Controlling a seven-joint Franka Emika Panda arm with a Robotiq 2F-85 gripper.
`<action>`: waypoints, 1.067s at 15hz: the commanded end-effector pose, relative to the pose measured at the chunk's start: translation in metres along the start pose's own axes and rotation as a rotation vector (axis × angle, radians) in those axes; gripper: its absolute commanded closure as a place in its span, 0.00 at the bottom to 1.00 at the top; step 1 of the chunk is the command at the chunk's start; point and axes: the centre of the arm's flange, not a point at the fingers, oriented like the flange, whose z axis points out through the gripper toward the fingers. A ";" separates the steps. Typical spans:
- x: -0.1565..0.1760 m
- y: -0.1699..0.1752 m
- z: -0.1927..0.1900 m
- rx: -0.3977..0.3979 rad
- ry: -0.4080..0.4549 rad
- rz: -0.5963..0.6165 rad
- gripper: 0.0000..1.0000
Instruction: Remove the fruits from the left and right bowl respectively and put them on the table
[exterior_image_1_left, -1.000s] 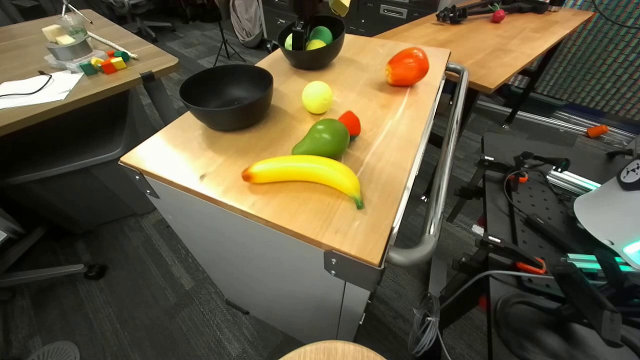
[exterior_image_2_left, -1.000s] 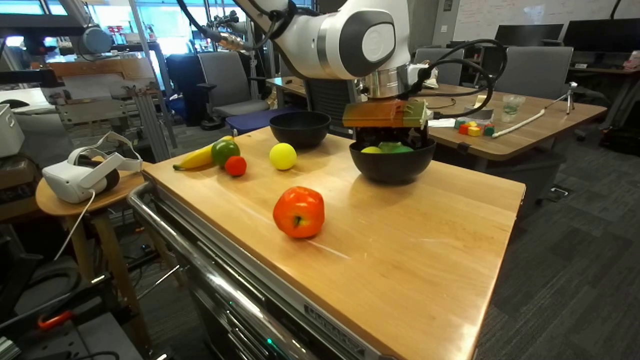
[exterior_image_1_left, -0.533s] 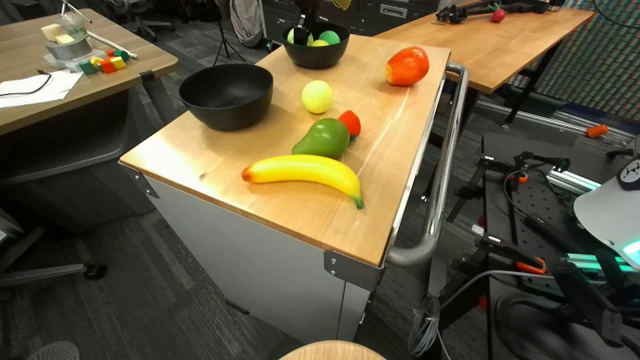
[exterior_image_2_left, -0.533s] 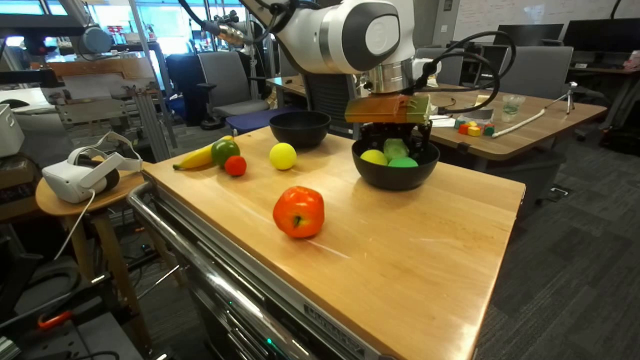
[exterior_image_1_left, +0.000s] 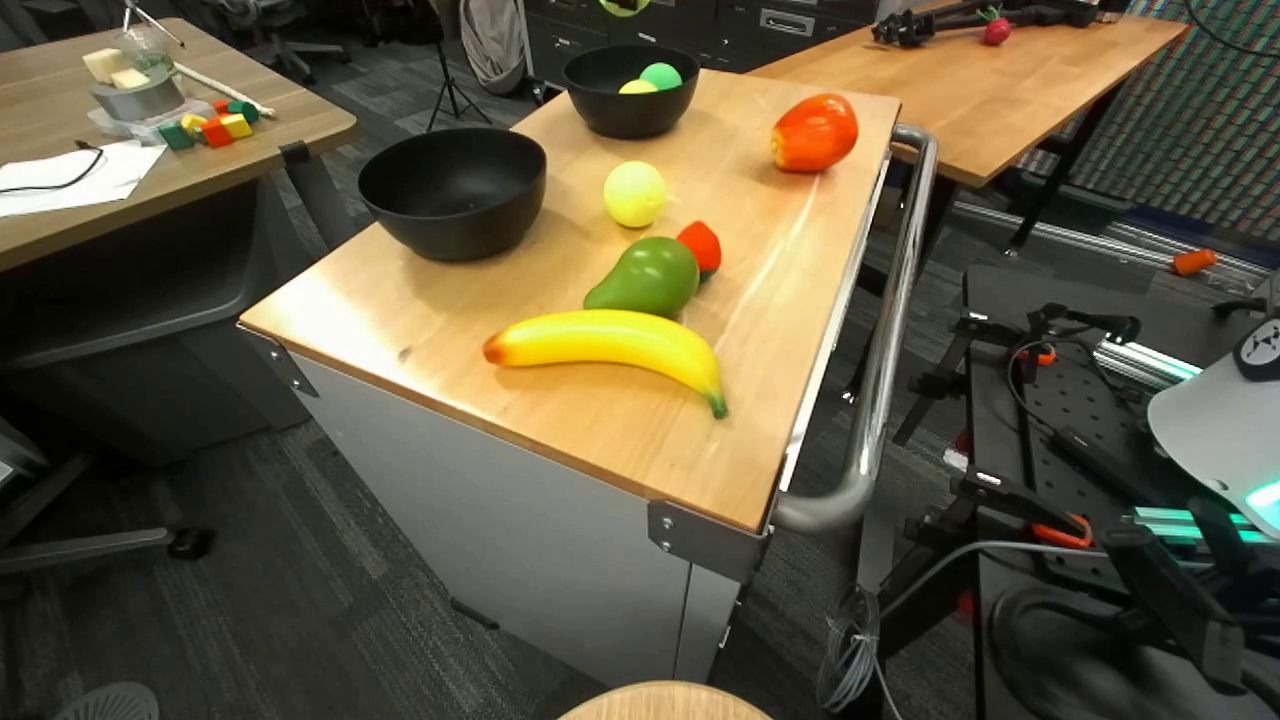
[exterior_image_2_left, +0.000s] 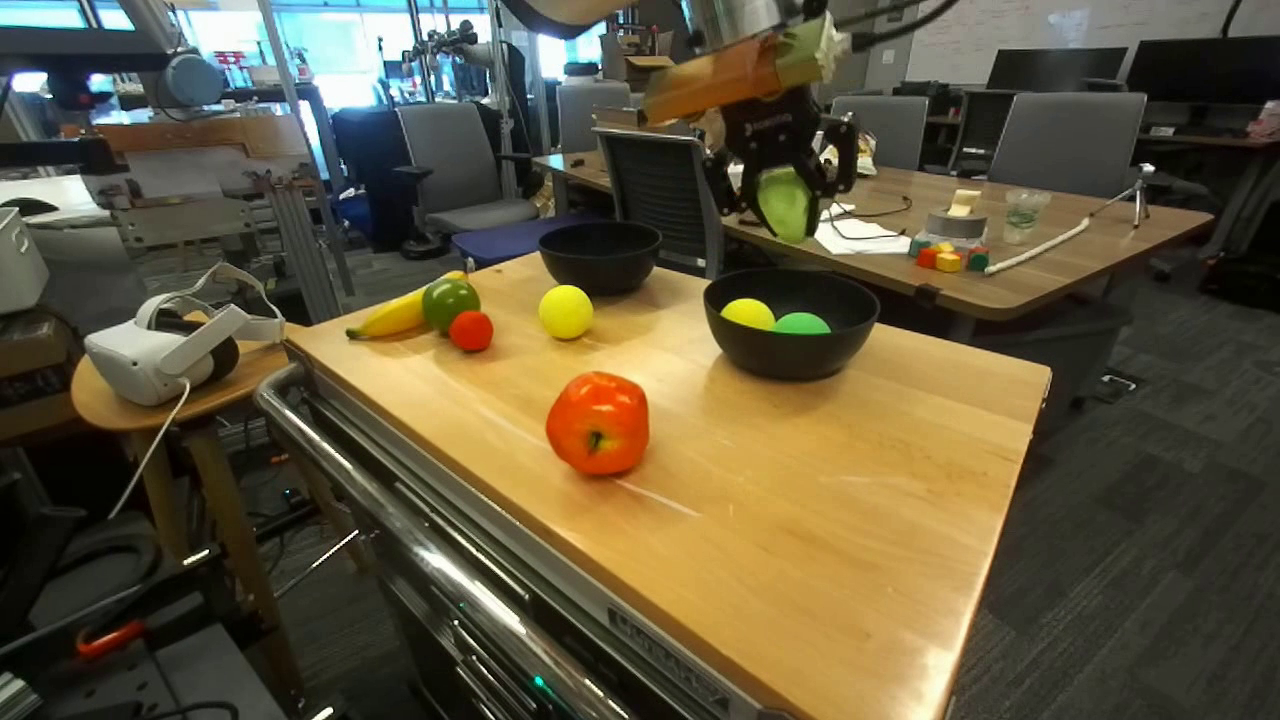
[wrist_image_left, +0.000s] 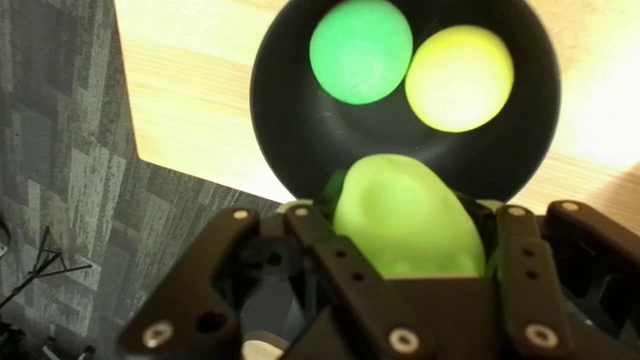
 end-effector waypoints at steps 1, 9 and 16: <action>-0.057 -0.048 -0.054 -0.048 -0.040 0.044 0.89; -0.129 -0.195 0.000 0.077 -0.129 0.151 0.90; -0.151 -0.237 0.021 0.099 -0.100 0.153 0.45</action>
